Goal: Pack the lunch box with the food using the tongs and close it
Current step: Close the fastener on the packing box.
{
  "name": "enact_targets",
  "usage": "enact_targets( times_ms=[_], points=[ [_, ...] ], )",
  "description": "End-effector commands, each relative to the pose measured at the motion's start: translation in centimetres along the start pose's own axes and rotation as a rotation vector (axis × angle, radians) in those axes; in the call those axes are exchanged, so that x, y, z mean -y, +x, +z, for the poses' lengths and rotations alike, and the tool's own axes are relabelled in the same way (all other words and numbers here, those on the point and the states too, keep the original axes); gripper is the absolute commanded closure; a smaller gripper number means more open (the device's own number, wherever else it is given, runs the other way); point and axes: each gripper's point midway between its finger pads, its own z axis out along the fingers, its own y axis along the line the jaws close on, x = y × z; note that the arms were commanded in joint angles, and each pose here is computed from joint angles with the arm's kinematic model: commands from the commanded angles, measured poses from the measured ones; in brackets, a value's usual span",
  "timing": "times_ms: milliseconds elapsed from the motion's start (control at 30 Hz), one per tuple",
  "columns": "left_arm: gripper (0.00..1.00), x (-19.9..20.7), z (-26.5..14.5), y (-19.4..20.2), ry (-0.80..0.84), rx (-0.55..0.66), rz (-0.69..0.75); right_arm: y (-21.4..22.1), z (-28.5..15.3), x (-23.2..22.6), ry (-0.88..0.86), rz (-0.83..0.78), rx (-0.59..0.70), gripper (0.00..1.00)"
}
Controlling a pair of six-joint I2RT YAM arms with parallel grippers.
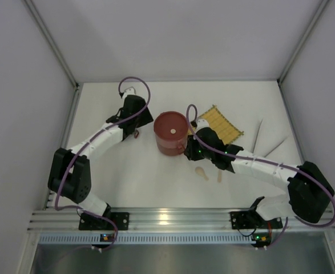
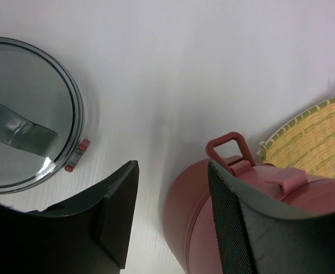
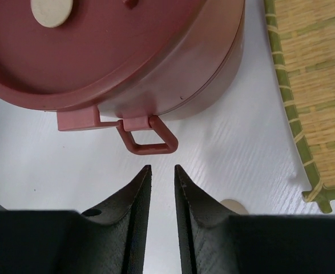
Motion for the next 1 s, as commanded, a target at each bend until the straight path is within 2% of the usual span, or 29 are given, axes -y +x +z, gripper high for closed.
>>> enact_targets(
  times_ms=[0,267,433,767,967],
  points=[
    [0.43,0.9,0.3,-2.4,0.015,0.064,0.008,-2.3,0.5,-2.6,-0.058,0.036,0.068,0.78],
    [0.43,1.1,2.7,-1.0,0.037,0.031,0.012,-2.6,1.5,-3.0,-0.052,0.053,0.079,0.80],
    [0.44,1.0,3.8,1.0,0.049,-0.030,0.016,-2.4,2.9,-3.0,-0.029,0.059,0.062,0.80],
    [0.45,1.1,3.8,2.9,0.099,-0.079,0.024,-1.7,4.7,-2.2,0.018,0.086,0.054,0.80],
    [0.46,0.8,3.6,3.0,0.088,-0.081,0.030,-2.3,3.9,-2.3,0.018,0.093,0.072,0.80]
  ],
)
